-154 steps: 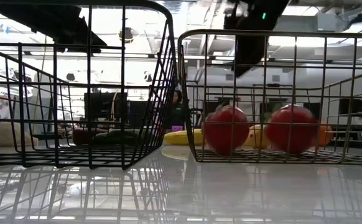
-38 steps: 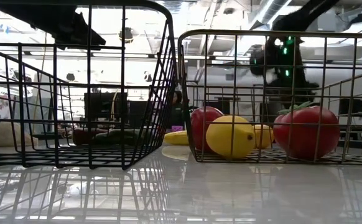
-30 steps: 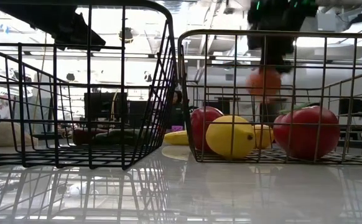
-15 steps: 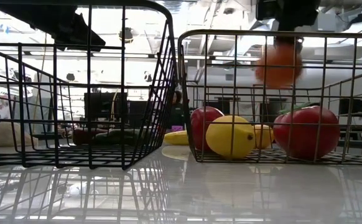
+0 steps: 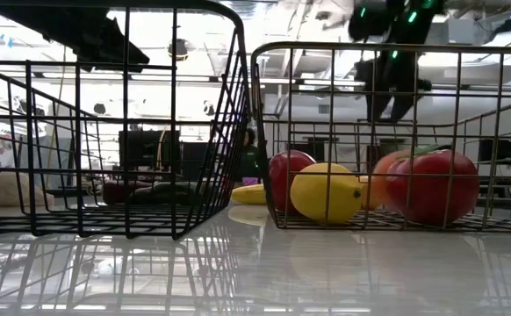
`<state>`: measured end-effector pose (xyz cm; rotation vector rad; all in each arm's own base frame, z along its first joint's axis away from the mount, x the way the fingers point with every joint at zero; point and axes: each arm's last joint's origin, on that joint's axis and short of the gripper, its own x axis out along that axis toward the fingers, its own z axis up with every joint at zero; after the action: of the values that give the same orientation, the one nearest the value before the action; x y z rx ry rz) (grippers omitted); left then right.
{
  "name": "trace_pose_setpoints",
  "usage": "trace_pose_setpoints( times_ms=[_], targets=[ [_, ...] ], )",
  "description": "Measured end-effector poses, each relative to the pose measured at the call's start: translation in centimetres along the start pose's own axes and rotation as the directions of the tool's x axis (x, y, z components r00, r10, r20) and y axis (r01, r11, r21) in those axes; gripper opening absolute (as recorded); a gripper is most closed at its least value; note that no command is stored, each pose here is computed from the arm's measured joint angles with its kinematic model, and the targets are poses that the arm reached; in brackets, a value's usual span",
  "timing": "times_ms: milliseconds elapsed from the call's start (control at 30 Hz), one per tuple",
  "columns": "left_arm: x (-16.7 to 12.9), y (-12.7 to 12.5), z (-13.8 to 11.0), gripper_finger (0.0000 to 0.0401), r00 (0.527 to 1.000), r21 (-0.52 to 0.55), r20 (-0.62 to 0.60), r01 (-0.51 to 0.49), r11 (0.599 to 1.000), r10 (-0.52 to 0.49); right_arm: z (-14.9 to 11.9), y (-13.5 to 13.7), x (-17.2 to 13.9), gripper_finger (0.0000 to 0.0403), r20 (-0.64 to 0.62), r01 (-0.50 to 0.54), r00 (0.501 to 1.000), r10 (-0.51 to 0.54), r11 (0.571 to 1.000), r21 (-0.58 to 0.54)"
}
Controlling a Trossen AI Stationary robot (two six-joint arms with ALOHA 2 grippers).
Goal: Sort produce into baskets
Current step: Put the apple into the right wire basket
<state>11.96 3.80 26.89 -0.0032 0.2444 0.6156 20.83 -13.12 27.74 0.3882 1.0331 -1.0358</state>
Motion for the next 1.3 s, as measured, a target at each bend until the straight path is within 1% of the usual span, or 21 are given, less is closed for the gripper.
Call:
trace_pose_setpoints(
  times_ms=[67, 133, 233, 333, 400, 533, 667, 733, 833, 900, 967, 1133, 1200, 1300],
  targets=[
    [0.0, 0.0, 0.0, 0.0256, 1.000, 0.000, 0.002, 0.014, 1.000, -0.014, 1.0, -1.6, 2.4, 0.0373, -0.031, 0.119, 0.993, -0.118, 0.992, 0.037],
    [0.0, -0.1, 0.0, 0.0256, 1.000, -0.002, 0.003, 0.019, 1.000, -0.019, 1.7, -3.1, 4.7, 0.0373, -0.076, 0.199, 0.978, -0.194, 0.978, 0.068],
    [0.0, -0.1, 0.0, 0.0256, 1.000, -0.013, 0.003, 0.029, 0.999, -0.029, 1.7, -5.2, 8.0, 0.0373, -0.136, 0.255, 0.961, -0.240, 0.960, 0.112],
    [0.0, -0.2, 0.0, 0.0256, 0.998, -0.020, 0.002, 0.057, 0.998, -0.057, 1.1, -6.7, 10.2, 0.0373, -0.169, 0.271, 0.955, -0.244, 0.948, 0.166],
    [0.0, -0.2, 0.0, 0.0256, 0.997, -0.021, 0.002, 0.074, 0.997, -0.074, 0.9, -7.7, 11.0, 0.0373, -0.145, 0.281, 0.957, -0.253, 0.933, 0.225],
    [0.0, -0.2, 0.0, 0.0256, 0.997, -0.021, 0.001, 0.079, 0.997, -0.079, 0.5, -9.3, 11.5, 0.0372, -0.114, 0.296, 0.955, -0.274, 0.896, 0.332],
    [0.0, -0.2, 0.0, 0.0256, 0.997, -0.022, 0.000, 0.079, 0.997, -0.079, 0.7, -9.5, 11.4, 0.0372, -0.066, 0.280, 0.958, -0.278, 0.869, 0.407],
    [0.0, -0.2, 0.0, 0.0256, 0.997, -0.023, 0.000, 0.079, 0.997, -0.079, 0.7, -9.4, 11.6, 0.0372, -0.065, 0.286, 0.956, -0.285, 0.861, 0.421],
    [0.0, -0.2, 0.0, 0.0256, 0.997, -0.024, 0.000, 0.079, 0.997, -0.079, 0.7, -9.5, 11.9, 0.0372, -0.071, 0.308, 0.948, -0.311, 0.834, 0.458],
    [0.0, -0.2, 0.0, 0.0256, 0.997, -0.025, 0.000, 0.080, 0.996, -0.080, 0.6, -9.4, 12.3, 0.0372, -0.085, 0.341, 0.936, -0.341, 0.823, 0.455],
    [0.0, -0.3, 0.0, 0.0256, 0.996, -0.031, -0.003, 0.091, 0.995, -0.091, 0.4, -9.1, 12.9, 0.0372, -0.104, 0.371, 0.926, -0.363, 0.821, 0.435],
    [0.0, -0.3, 0.0, 0.0256, 0.995, -0.032, -0.002, 0.104, 0.994, -0.104, 0.4, -8.4, 14.2, 0.0372, -0.201, 0.423, 0.905, -0.374, 0.835, 0.351],
    [0.0, -0.3, 0.0, 0.0256, 0.995, -0.031, -0.003, 0.104, 0.994, -0.104, 0.6, -8.3, 14.4, 0.0372, -0.225, 0.422, 0.904, -0.364, 0.844, 0.331],
    [0.0, -0.3, 0.0, 0.0256, 0.995, -0.032, -0.001, 0.104, 0.994, -0.104, 0.8, -7.5, 14.3, 0.0372, -0.225, 0.392, 0.915, -0.334, 0.867, 0.307]
  ],
)
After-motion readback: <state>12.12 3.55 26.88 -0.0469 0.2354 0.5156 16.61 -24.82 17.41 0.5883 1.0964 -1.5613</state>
